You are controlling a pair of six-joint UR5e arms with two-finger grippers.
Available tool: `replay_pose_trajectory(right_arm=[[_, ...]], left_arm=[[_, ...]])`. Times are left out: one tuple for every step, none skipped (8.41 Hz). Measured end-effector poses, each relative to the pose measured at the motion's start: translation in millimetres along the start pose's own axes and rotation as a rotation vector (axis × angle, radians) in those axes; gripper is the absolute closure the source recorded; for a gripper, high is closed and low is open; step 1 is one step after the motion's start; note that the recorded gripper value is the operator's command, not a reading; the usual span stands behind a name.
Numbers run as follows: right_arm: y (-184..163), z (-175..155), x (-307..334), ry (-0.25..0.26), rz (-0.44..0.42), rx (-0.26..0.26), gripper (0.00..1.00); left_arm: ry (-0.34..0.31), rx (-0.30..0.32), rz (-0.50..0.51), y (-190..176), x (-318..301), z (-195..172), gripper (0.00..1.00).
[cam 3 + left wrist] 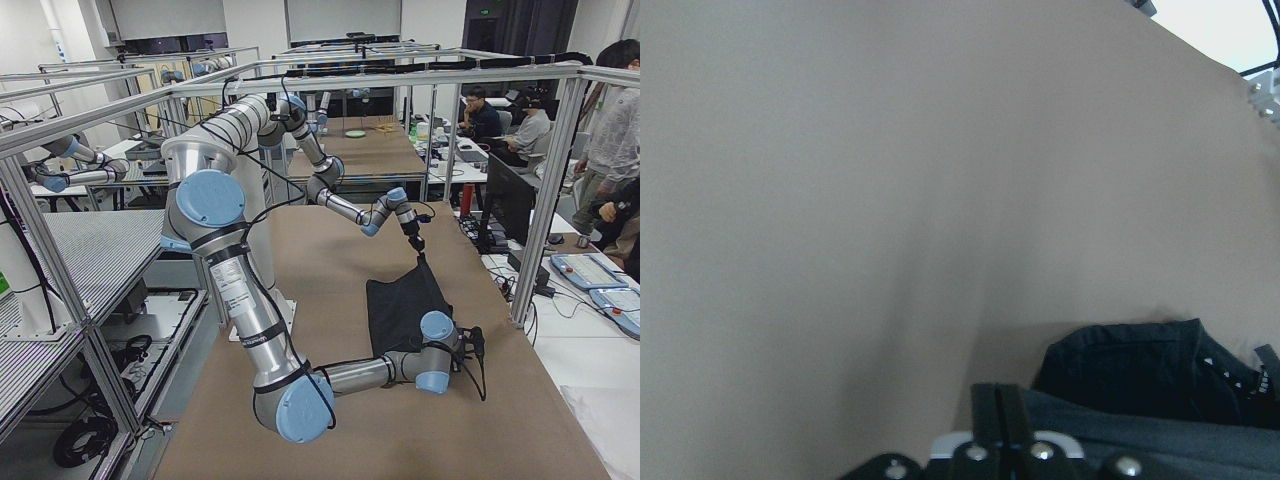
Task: Fold clothes
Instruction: 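Lift the hem with both grippers and fold it toward the collar, then lay the hem down near the collar and open both grippers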
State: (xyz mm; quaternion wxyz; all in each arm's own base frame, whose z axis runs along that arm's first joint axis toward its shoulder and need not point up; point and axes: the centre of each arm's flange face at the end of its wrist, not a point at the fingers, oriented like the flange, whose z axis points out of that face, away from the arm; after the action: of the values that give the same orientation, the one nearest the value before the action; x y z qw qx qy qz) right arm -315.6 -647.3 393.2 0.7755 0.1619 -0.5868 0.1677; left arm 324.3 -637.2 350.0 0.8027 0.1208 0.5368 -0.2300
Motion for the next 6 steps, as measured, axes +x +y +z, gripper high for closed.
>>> replay_pose_trajectory(right_arm=[[-3.8,2.7,-14.0,0.003,0.004,0.000,1.00],[-7.0,4.5,-26.2,0.004,0.008,0.000,1.00],[-8.5,4.8,-34.5,0.001,0.009,0.000,1.00],[-9.1,4.6,-41.1,-0.005,0.008,-0.001,1.00],[-7.8,5.1,-46.5,-0.011,0.005,-0.005,0.36],[-5.6,5.9,-49.6,-0.015,0.002,-0.010,0.06]], left_arm=[[0.005,0.003,0.000,-4.1,7.1,1.6,1.00],[0.013,0.005,-0.003,-6.0,15.7,1.4,1.00],[0.020,0.005,-0.008,-6.0,23.2,1.0,1.00],[0.028,0.004,-0.013,-5.1,29.5,0.2,1.00],[0.037,0.002,-0.016,-3.7,34.6,-1.3,0.73],[0.044,0.001,-0.019,-2.2,37.1,-2.1,0.01]])
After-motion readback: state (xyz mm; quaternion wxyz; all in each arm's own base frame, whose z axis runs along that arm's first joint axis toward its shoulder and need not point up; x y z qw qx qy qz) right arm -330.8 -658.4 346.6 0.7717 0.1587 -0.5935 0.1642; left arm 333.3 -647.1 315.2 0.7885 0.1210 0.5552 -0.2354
